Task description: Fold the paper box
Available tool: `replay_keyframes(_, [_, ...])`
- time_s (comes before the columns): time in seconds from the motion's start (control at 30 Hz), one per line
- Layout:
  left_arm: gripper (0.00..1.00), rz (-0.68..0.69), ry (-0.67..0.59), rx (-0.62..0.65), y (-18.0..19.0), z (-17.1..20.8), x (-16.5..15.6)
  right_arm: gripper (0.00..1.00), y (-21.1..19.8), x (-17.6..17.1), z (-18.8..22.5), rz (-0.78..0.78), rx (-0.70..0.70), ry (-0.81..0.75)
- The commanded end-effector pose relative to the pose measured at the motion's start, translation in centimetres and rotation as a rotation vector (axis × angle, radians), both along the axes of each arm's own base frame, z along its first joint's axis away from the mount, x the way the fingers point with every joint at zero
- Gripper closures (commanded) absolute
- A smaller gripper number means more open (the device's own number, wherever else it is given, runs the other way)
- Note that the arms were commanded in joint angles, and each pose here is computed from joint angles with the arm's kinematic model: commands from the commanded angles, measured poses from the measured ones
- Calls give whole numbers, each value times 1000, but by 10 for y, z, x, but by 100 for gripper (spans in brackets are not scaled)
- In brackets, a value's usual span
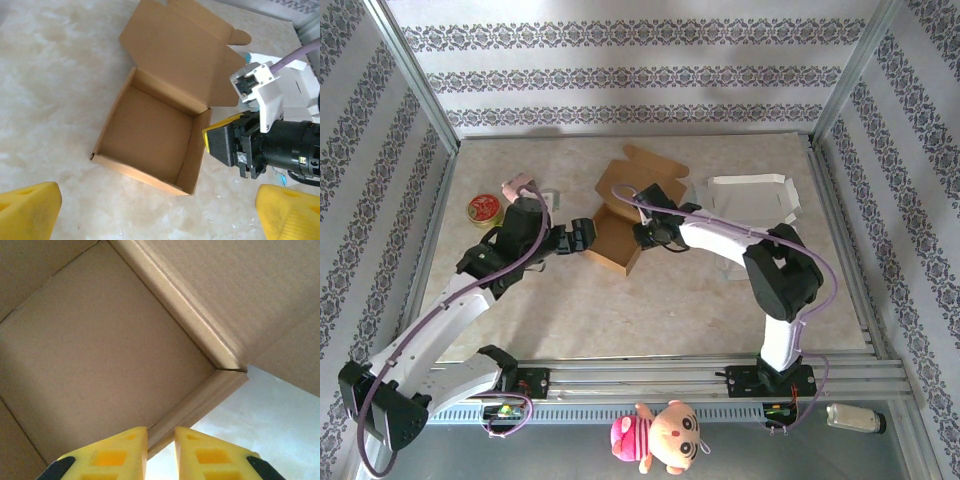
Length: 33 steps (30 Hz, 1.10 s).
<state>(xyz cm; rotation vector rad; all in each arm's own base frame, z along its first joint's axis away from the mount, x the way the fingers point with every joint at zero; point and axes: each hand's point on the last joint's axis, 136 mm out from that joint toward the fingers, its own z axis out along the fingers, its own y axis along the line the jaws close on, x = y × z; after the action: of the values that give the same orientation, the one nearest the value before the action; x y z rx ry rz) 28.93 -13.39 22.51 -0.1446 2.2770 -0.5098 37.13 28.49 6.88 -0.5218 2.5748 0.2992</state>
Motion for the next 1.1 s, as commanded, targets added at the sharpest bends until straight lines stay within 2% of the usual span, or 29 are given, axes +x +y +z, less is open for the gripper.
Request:
replay_keyframes(0.0, [0,105,58,-20,17,-9,-8,77,-10,10,-1,46,-121,-46])
replay_keyframes(0.17, [0,131,71,-27,18,-8,-5,70,-46,10,0,-1,-248,-67])
replay_keyframes(0.23, [0,143,75,-29,17,-9,0,68,-50,7,4,19,-210,-56])
replay_keyframes(0.33, [0,124,70,-37,9,-9,14,63,-41,4,31,63,-81,-65])
replay_keyframes(0.43, [0,106,80,-42,4,-13,34,58,-28,11,80,78,71,-125])
replay_keyframes(0.6, [0,101,141,-55,11,-21,83,54,-50,54,145,-44,321,-223])
replay_keyframes(0.67, [0,86,157,-82,14,-23,107,49,-69,76,150,-104,378,-227])
replay_keyframes(0.8, [0,60,217,-168,24,-35,152,38,-86,121,147,-115,473,-161])
replay_keyframes(0.93, [0,13,280,-238,22,-51,183,32,-80,156,131,-96,532,-74])
replay_keyframes(1.07, [0,-3,351,-298,15,-79,198,22,-67,178,102,-68,528,31])
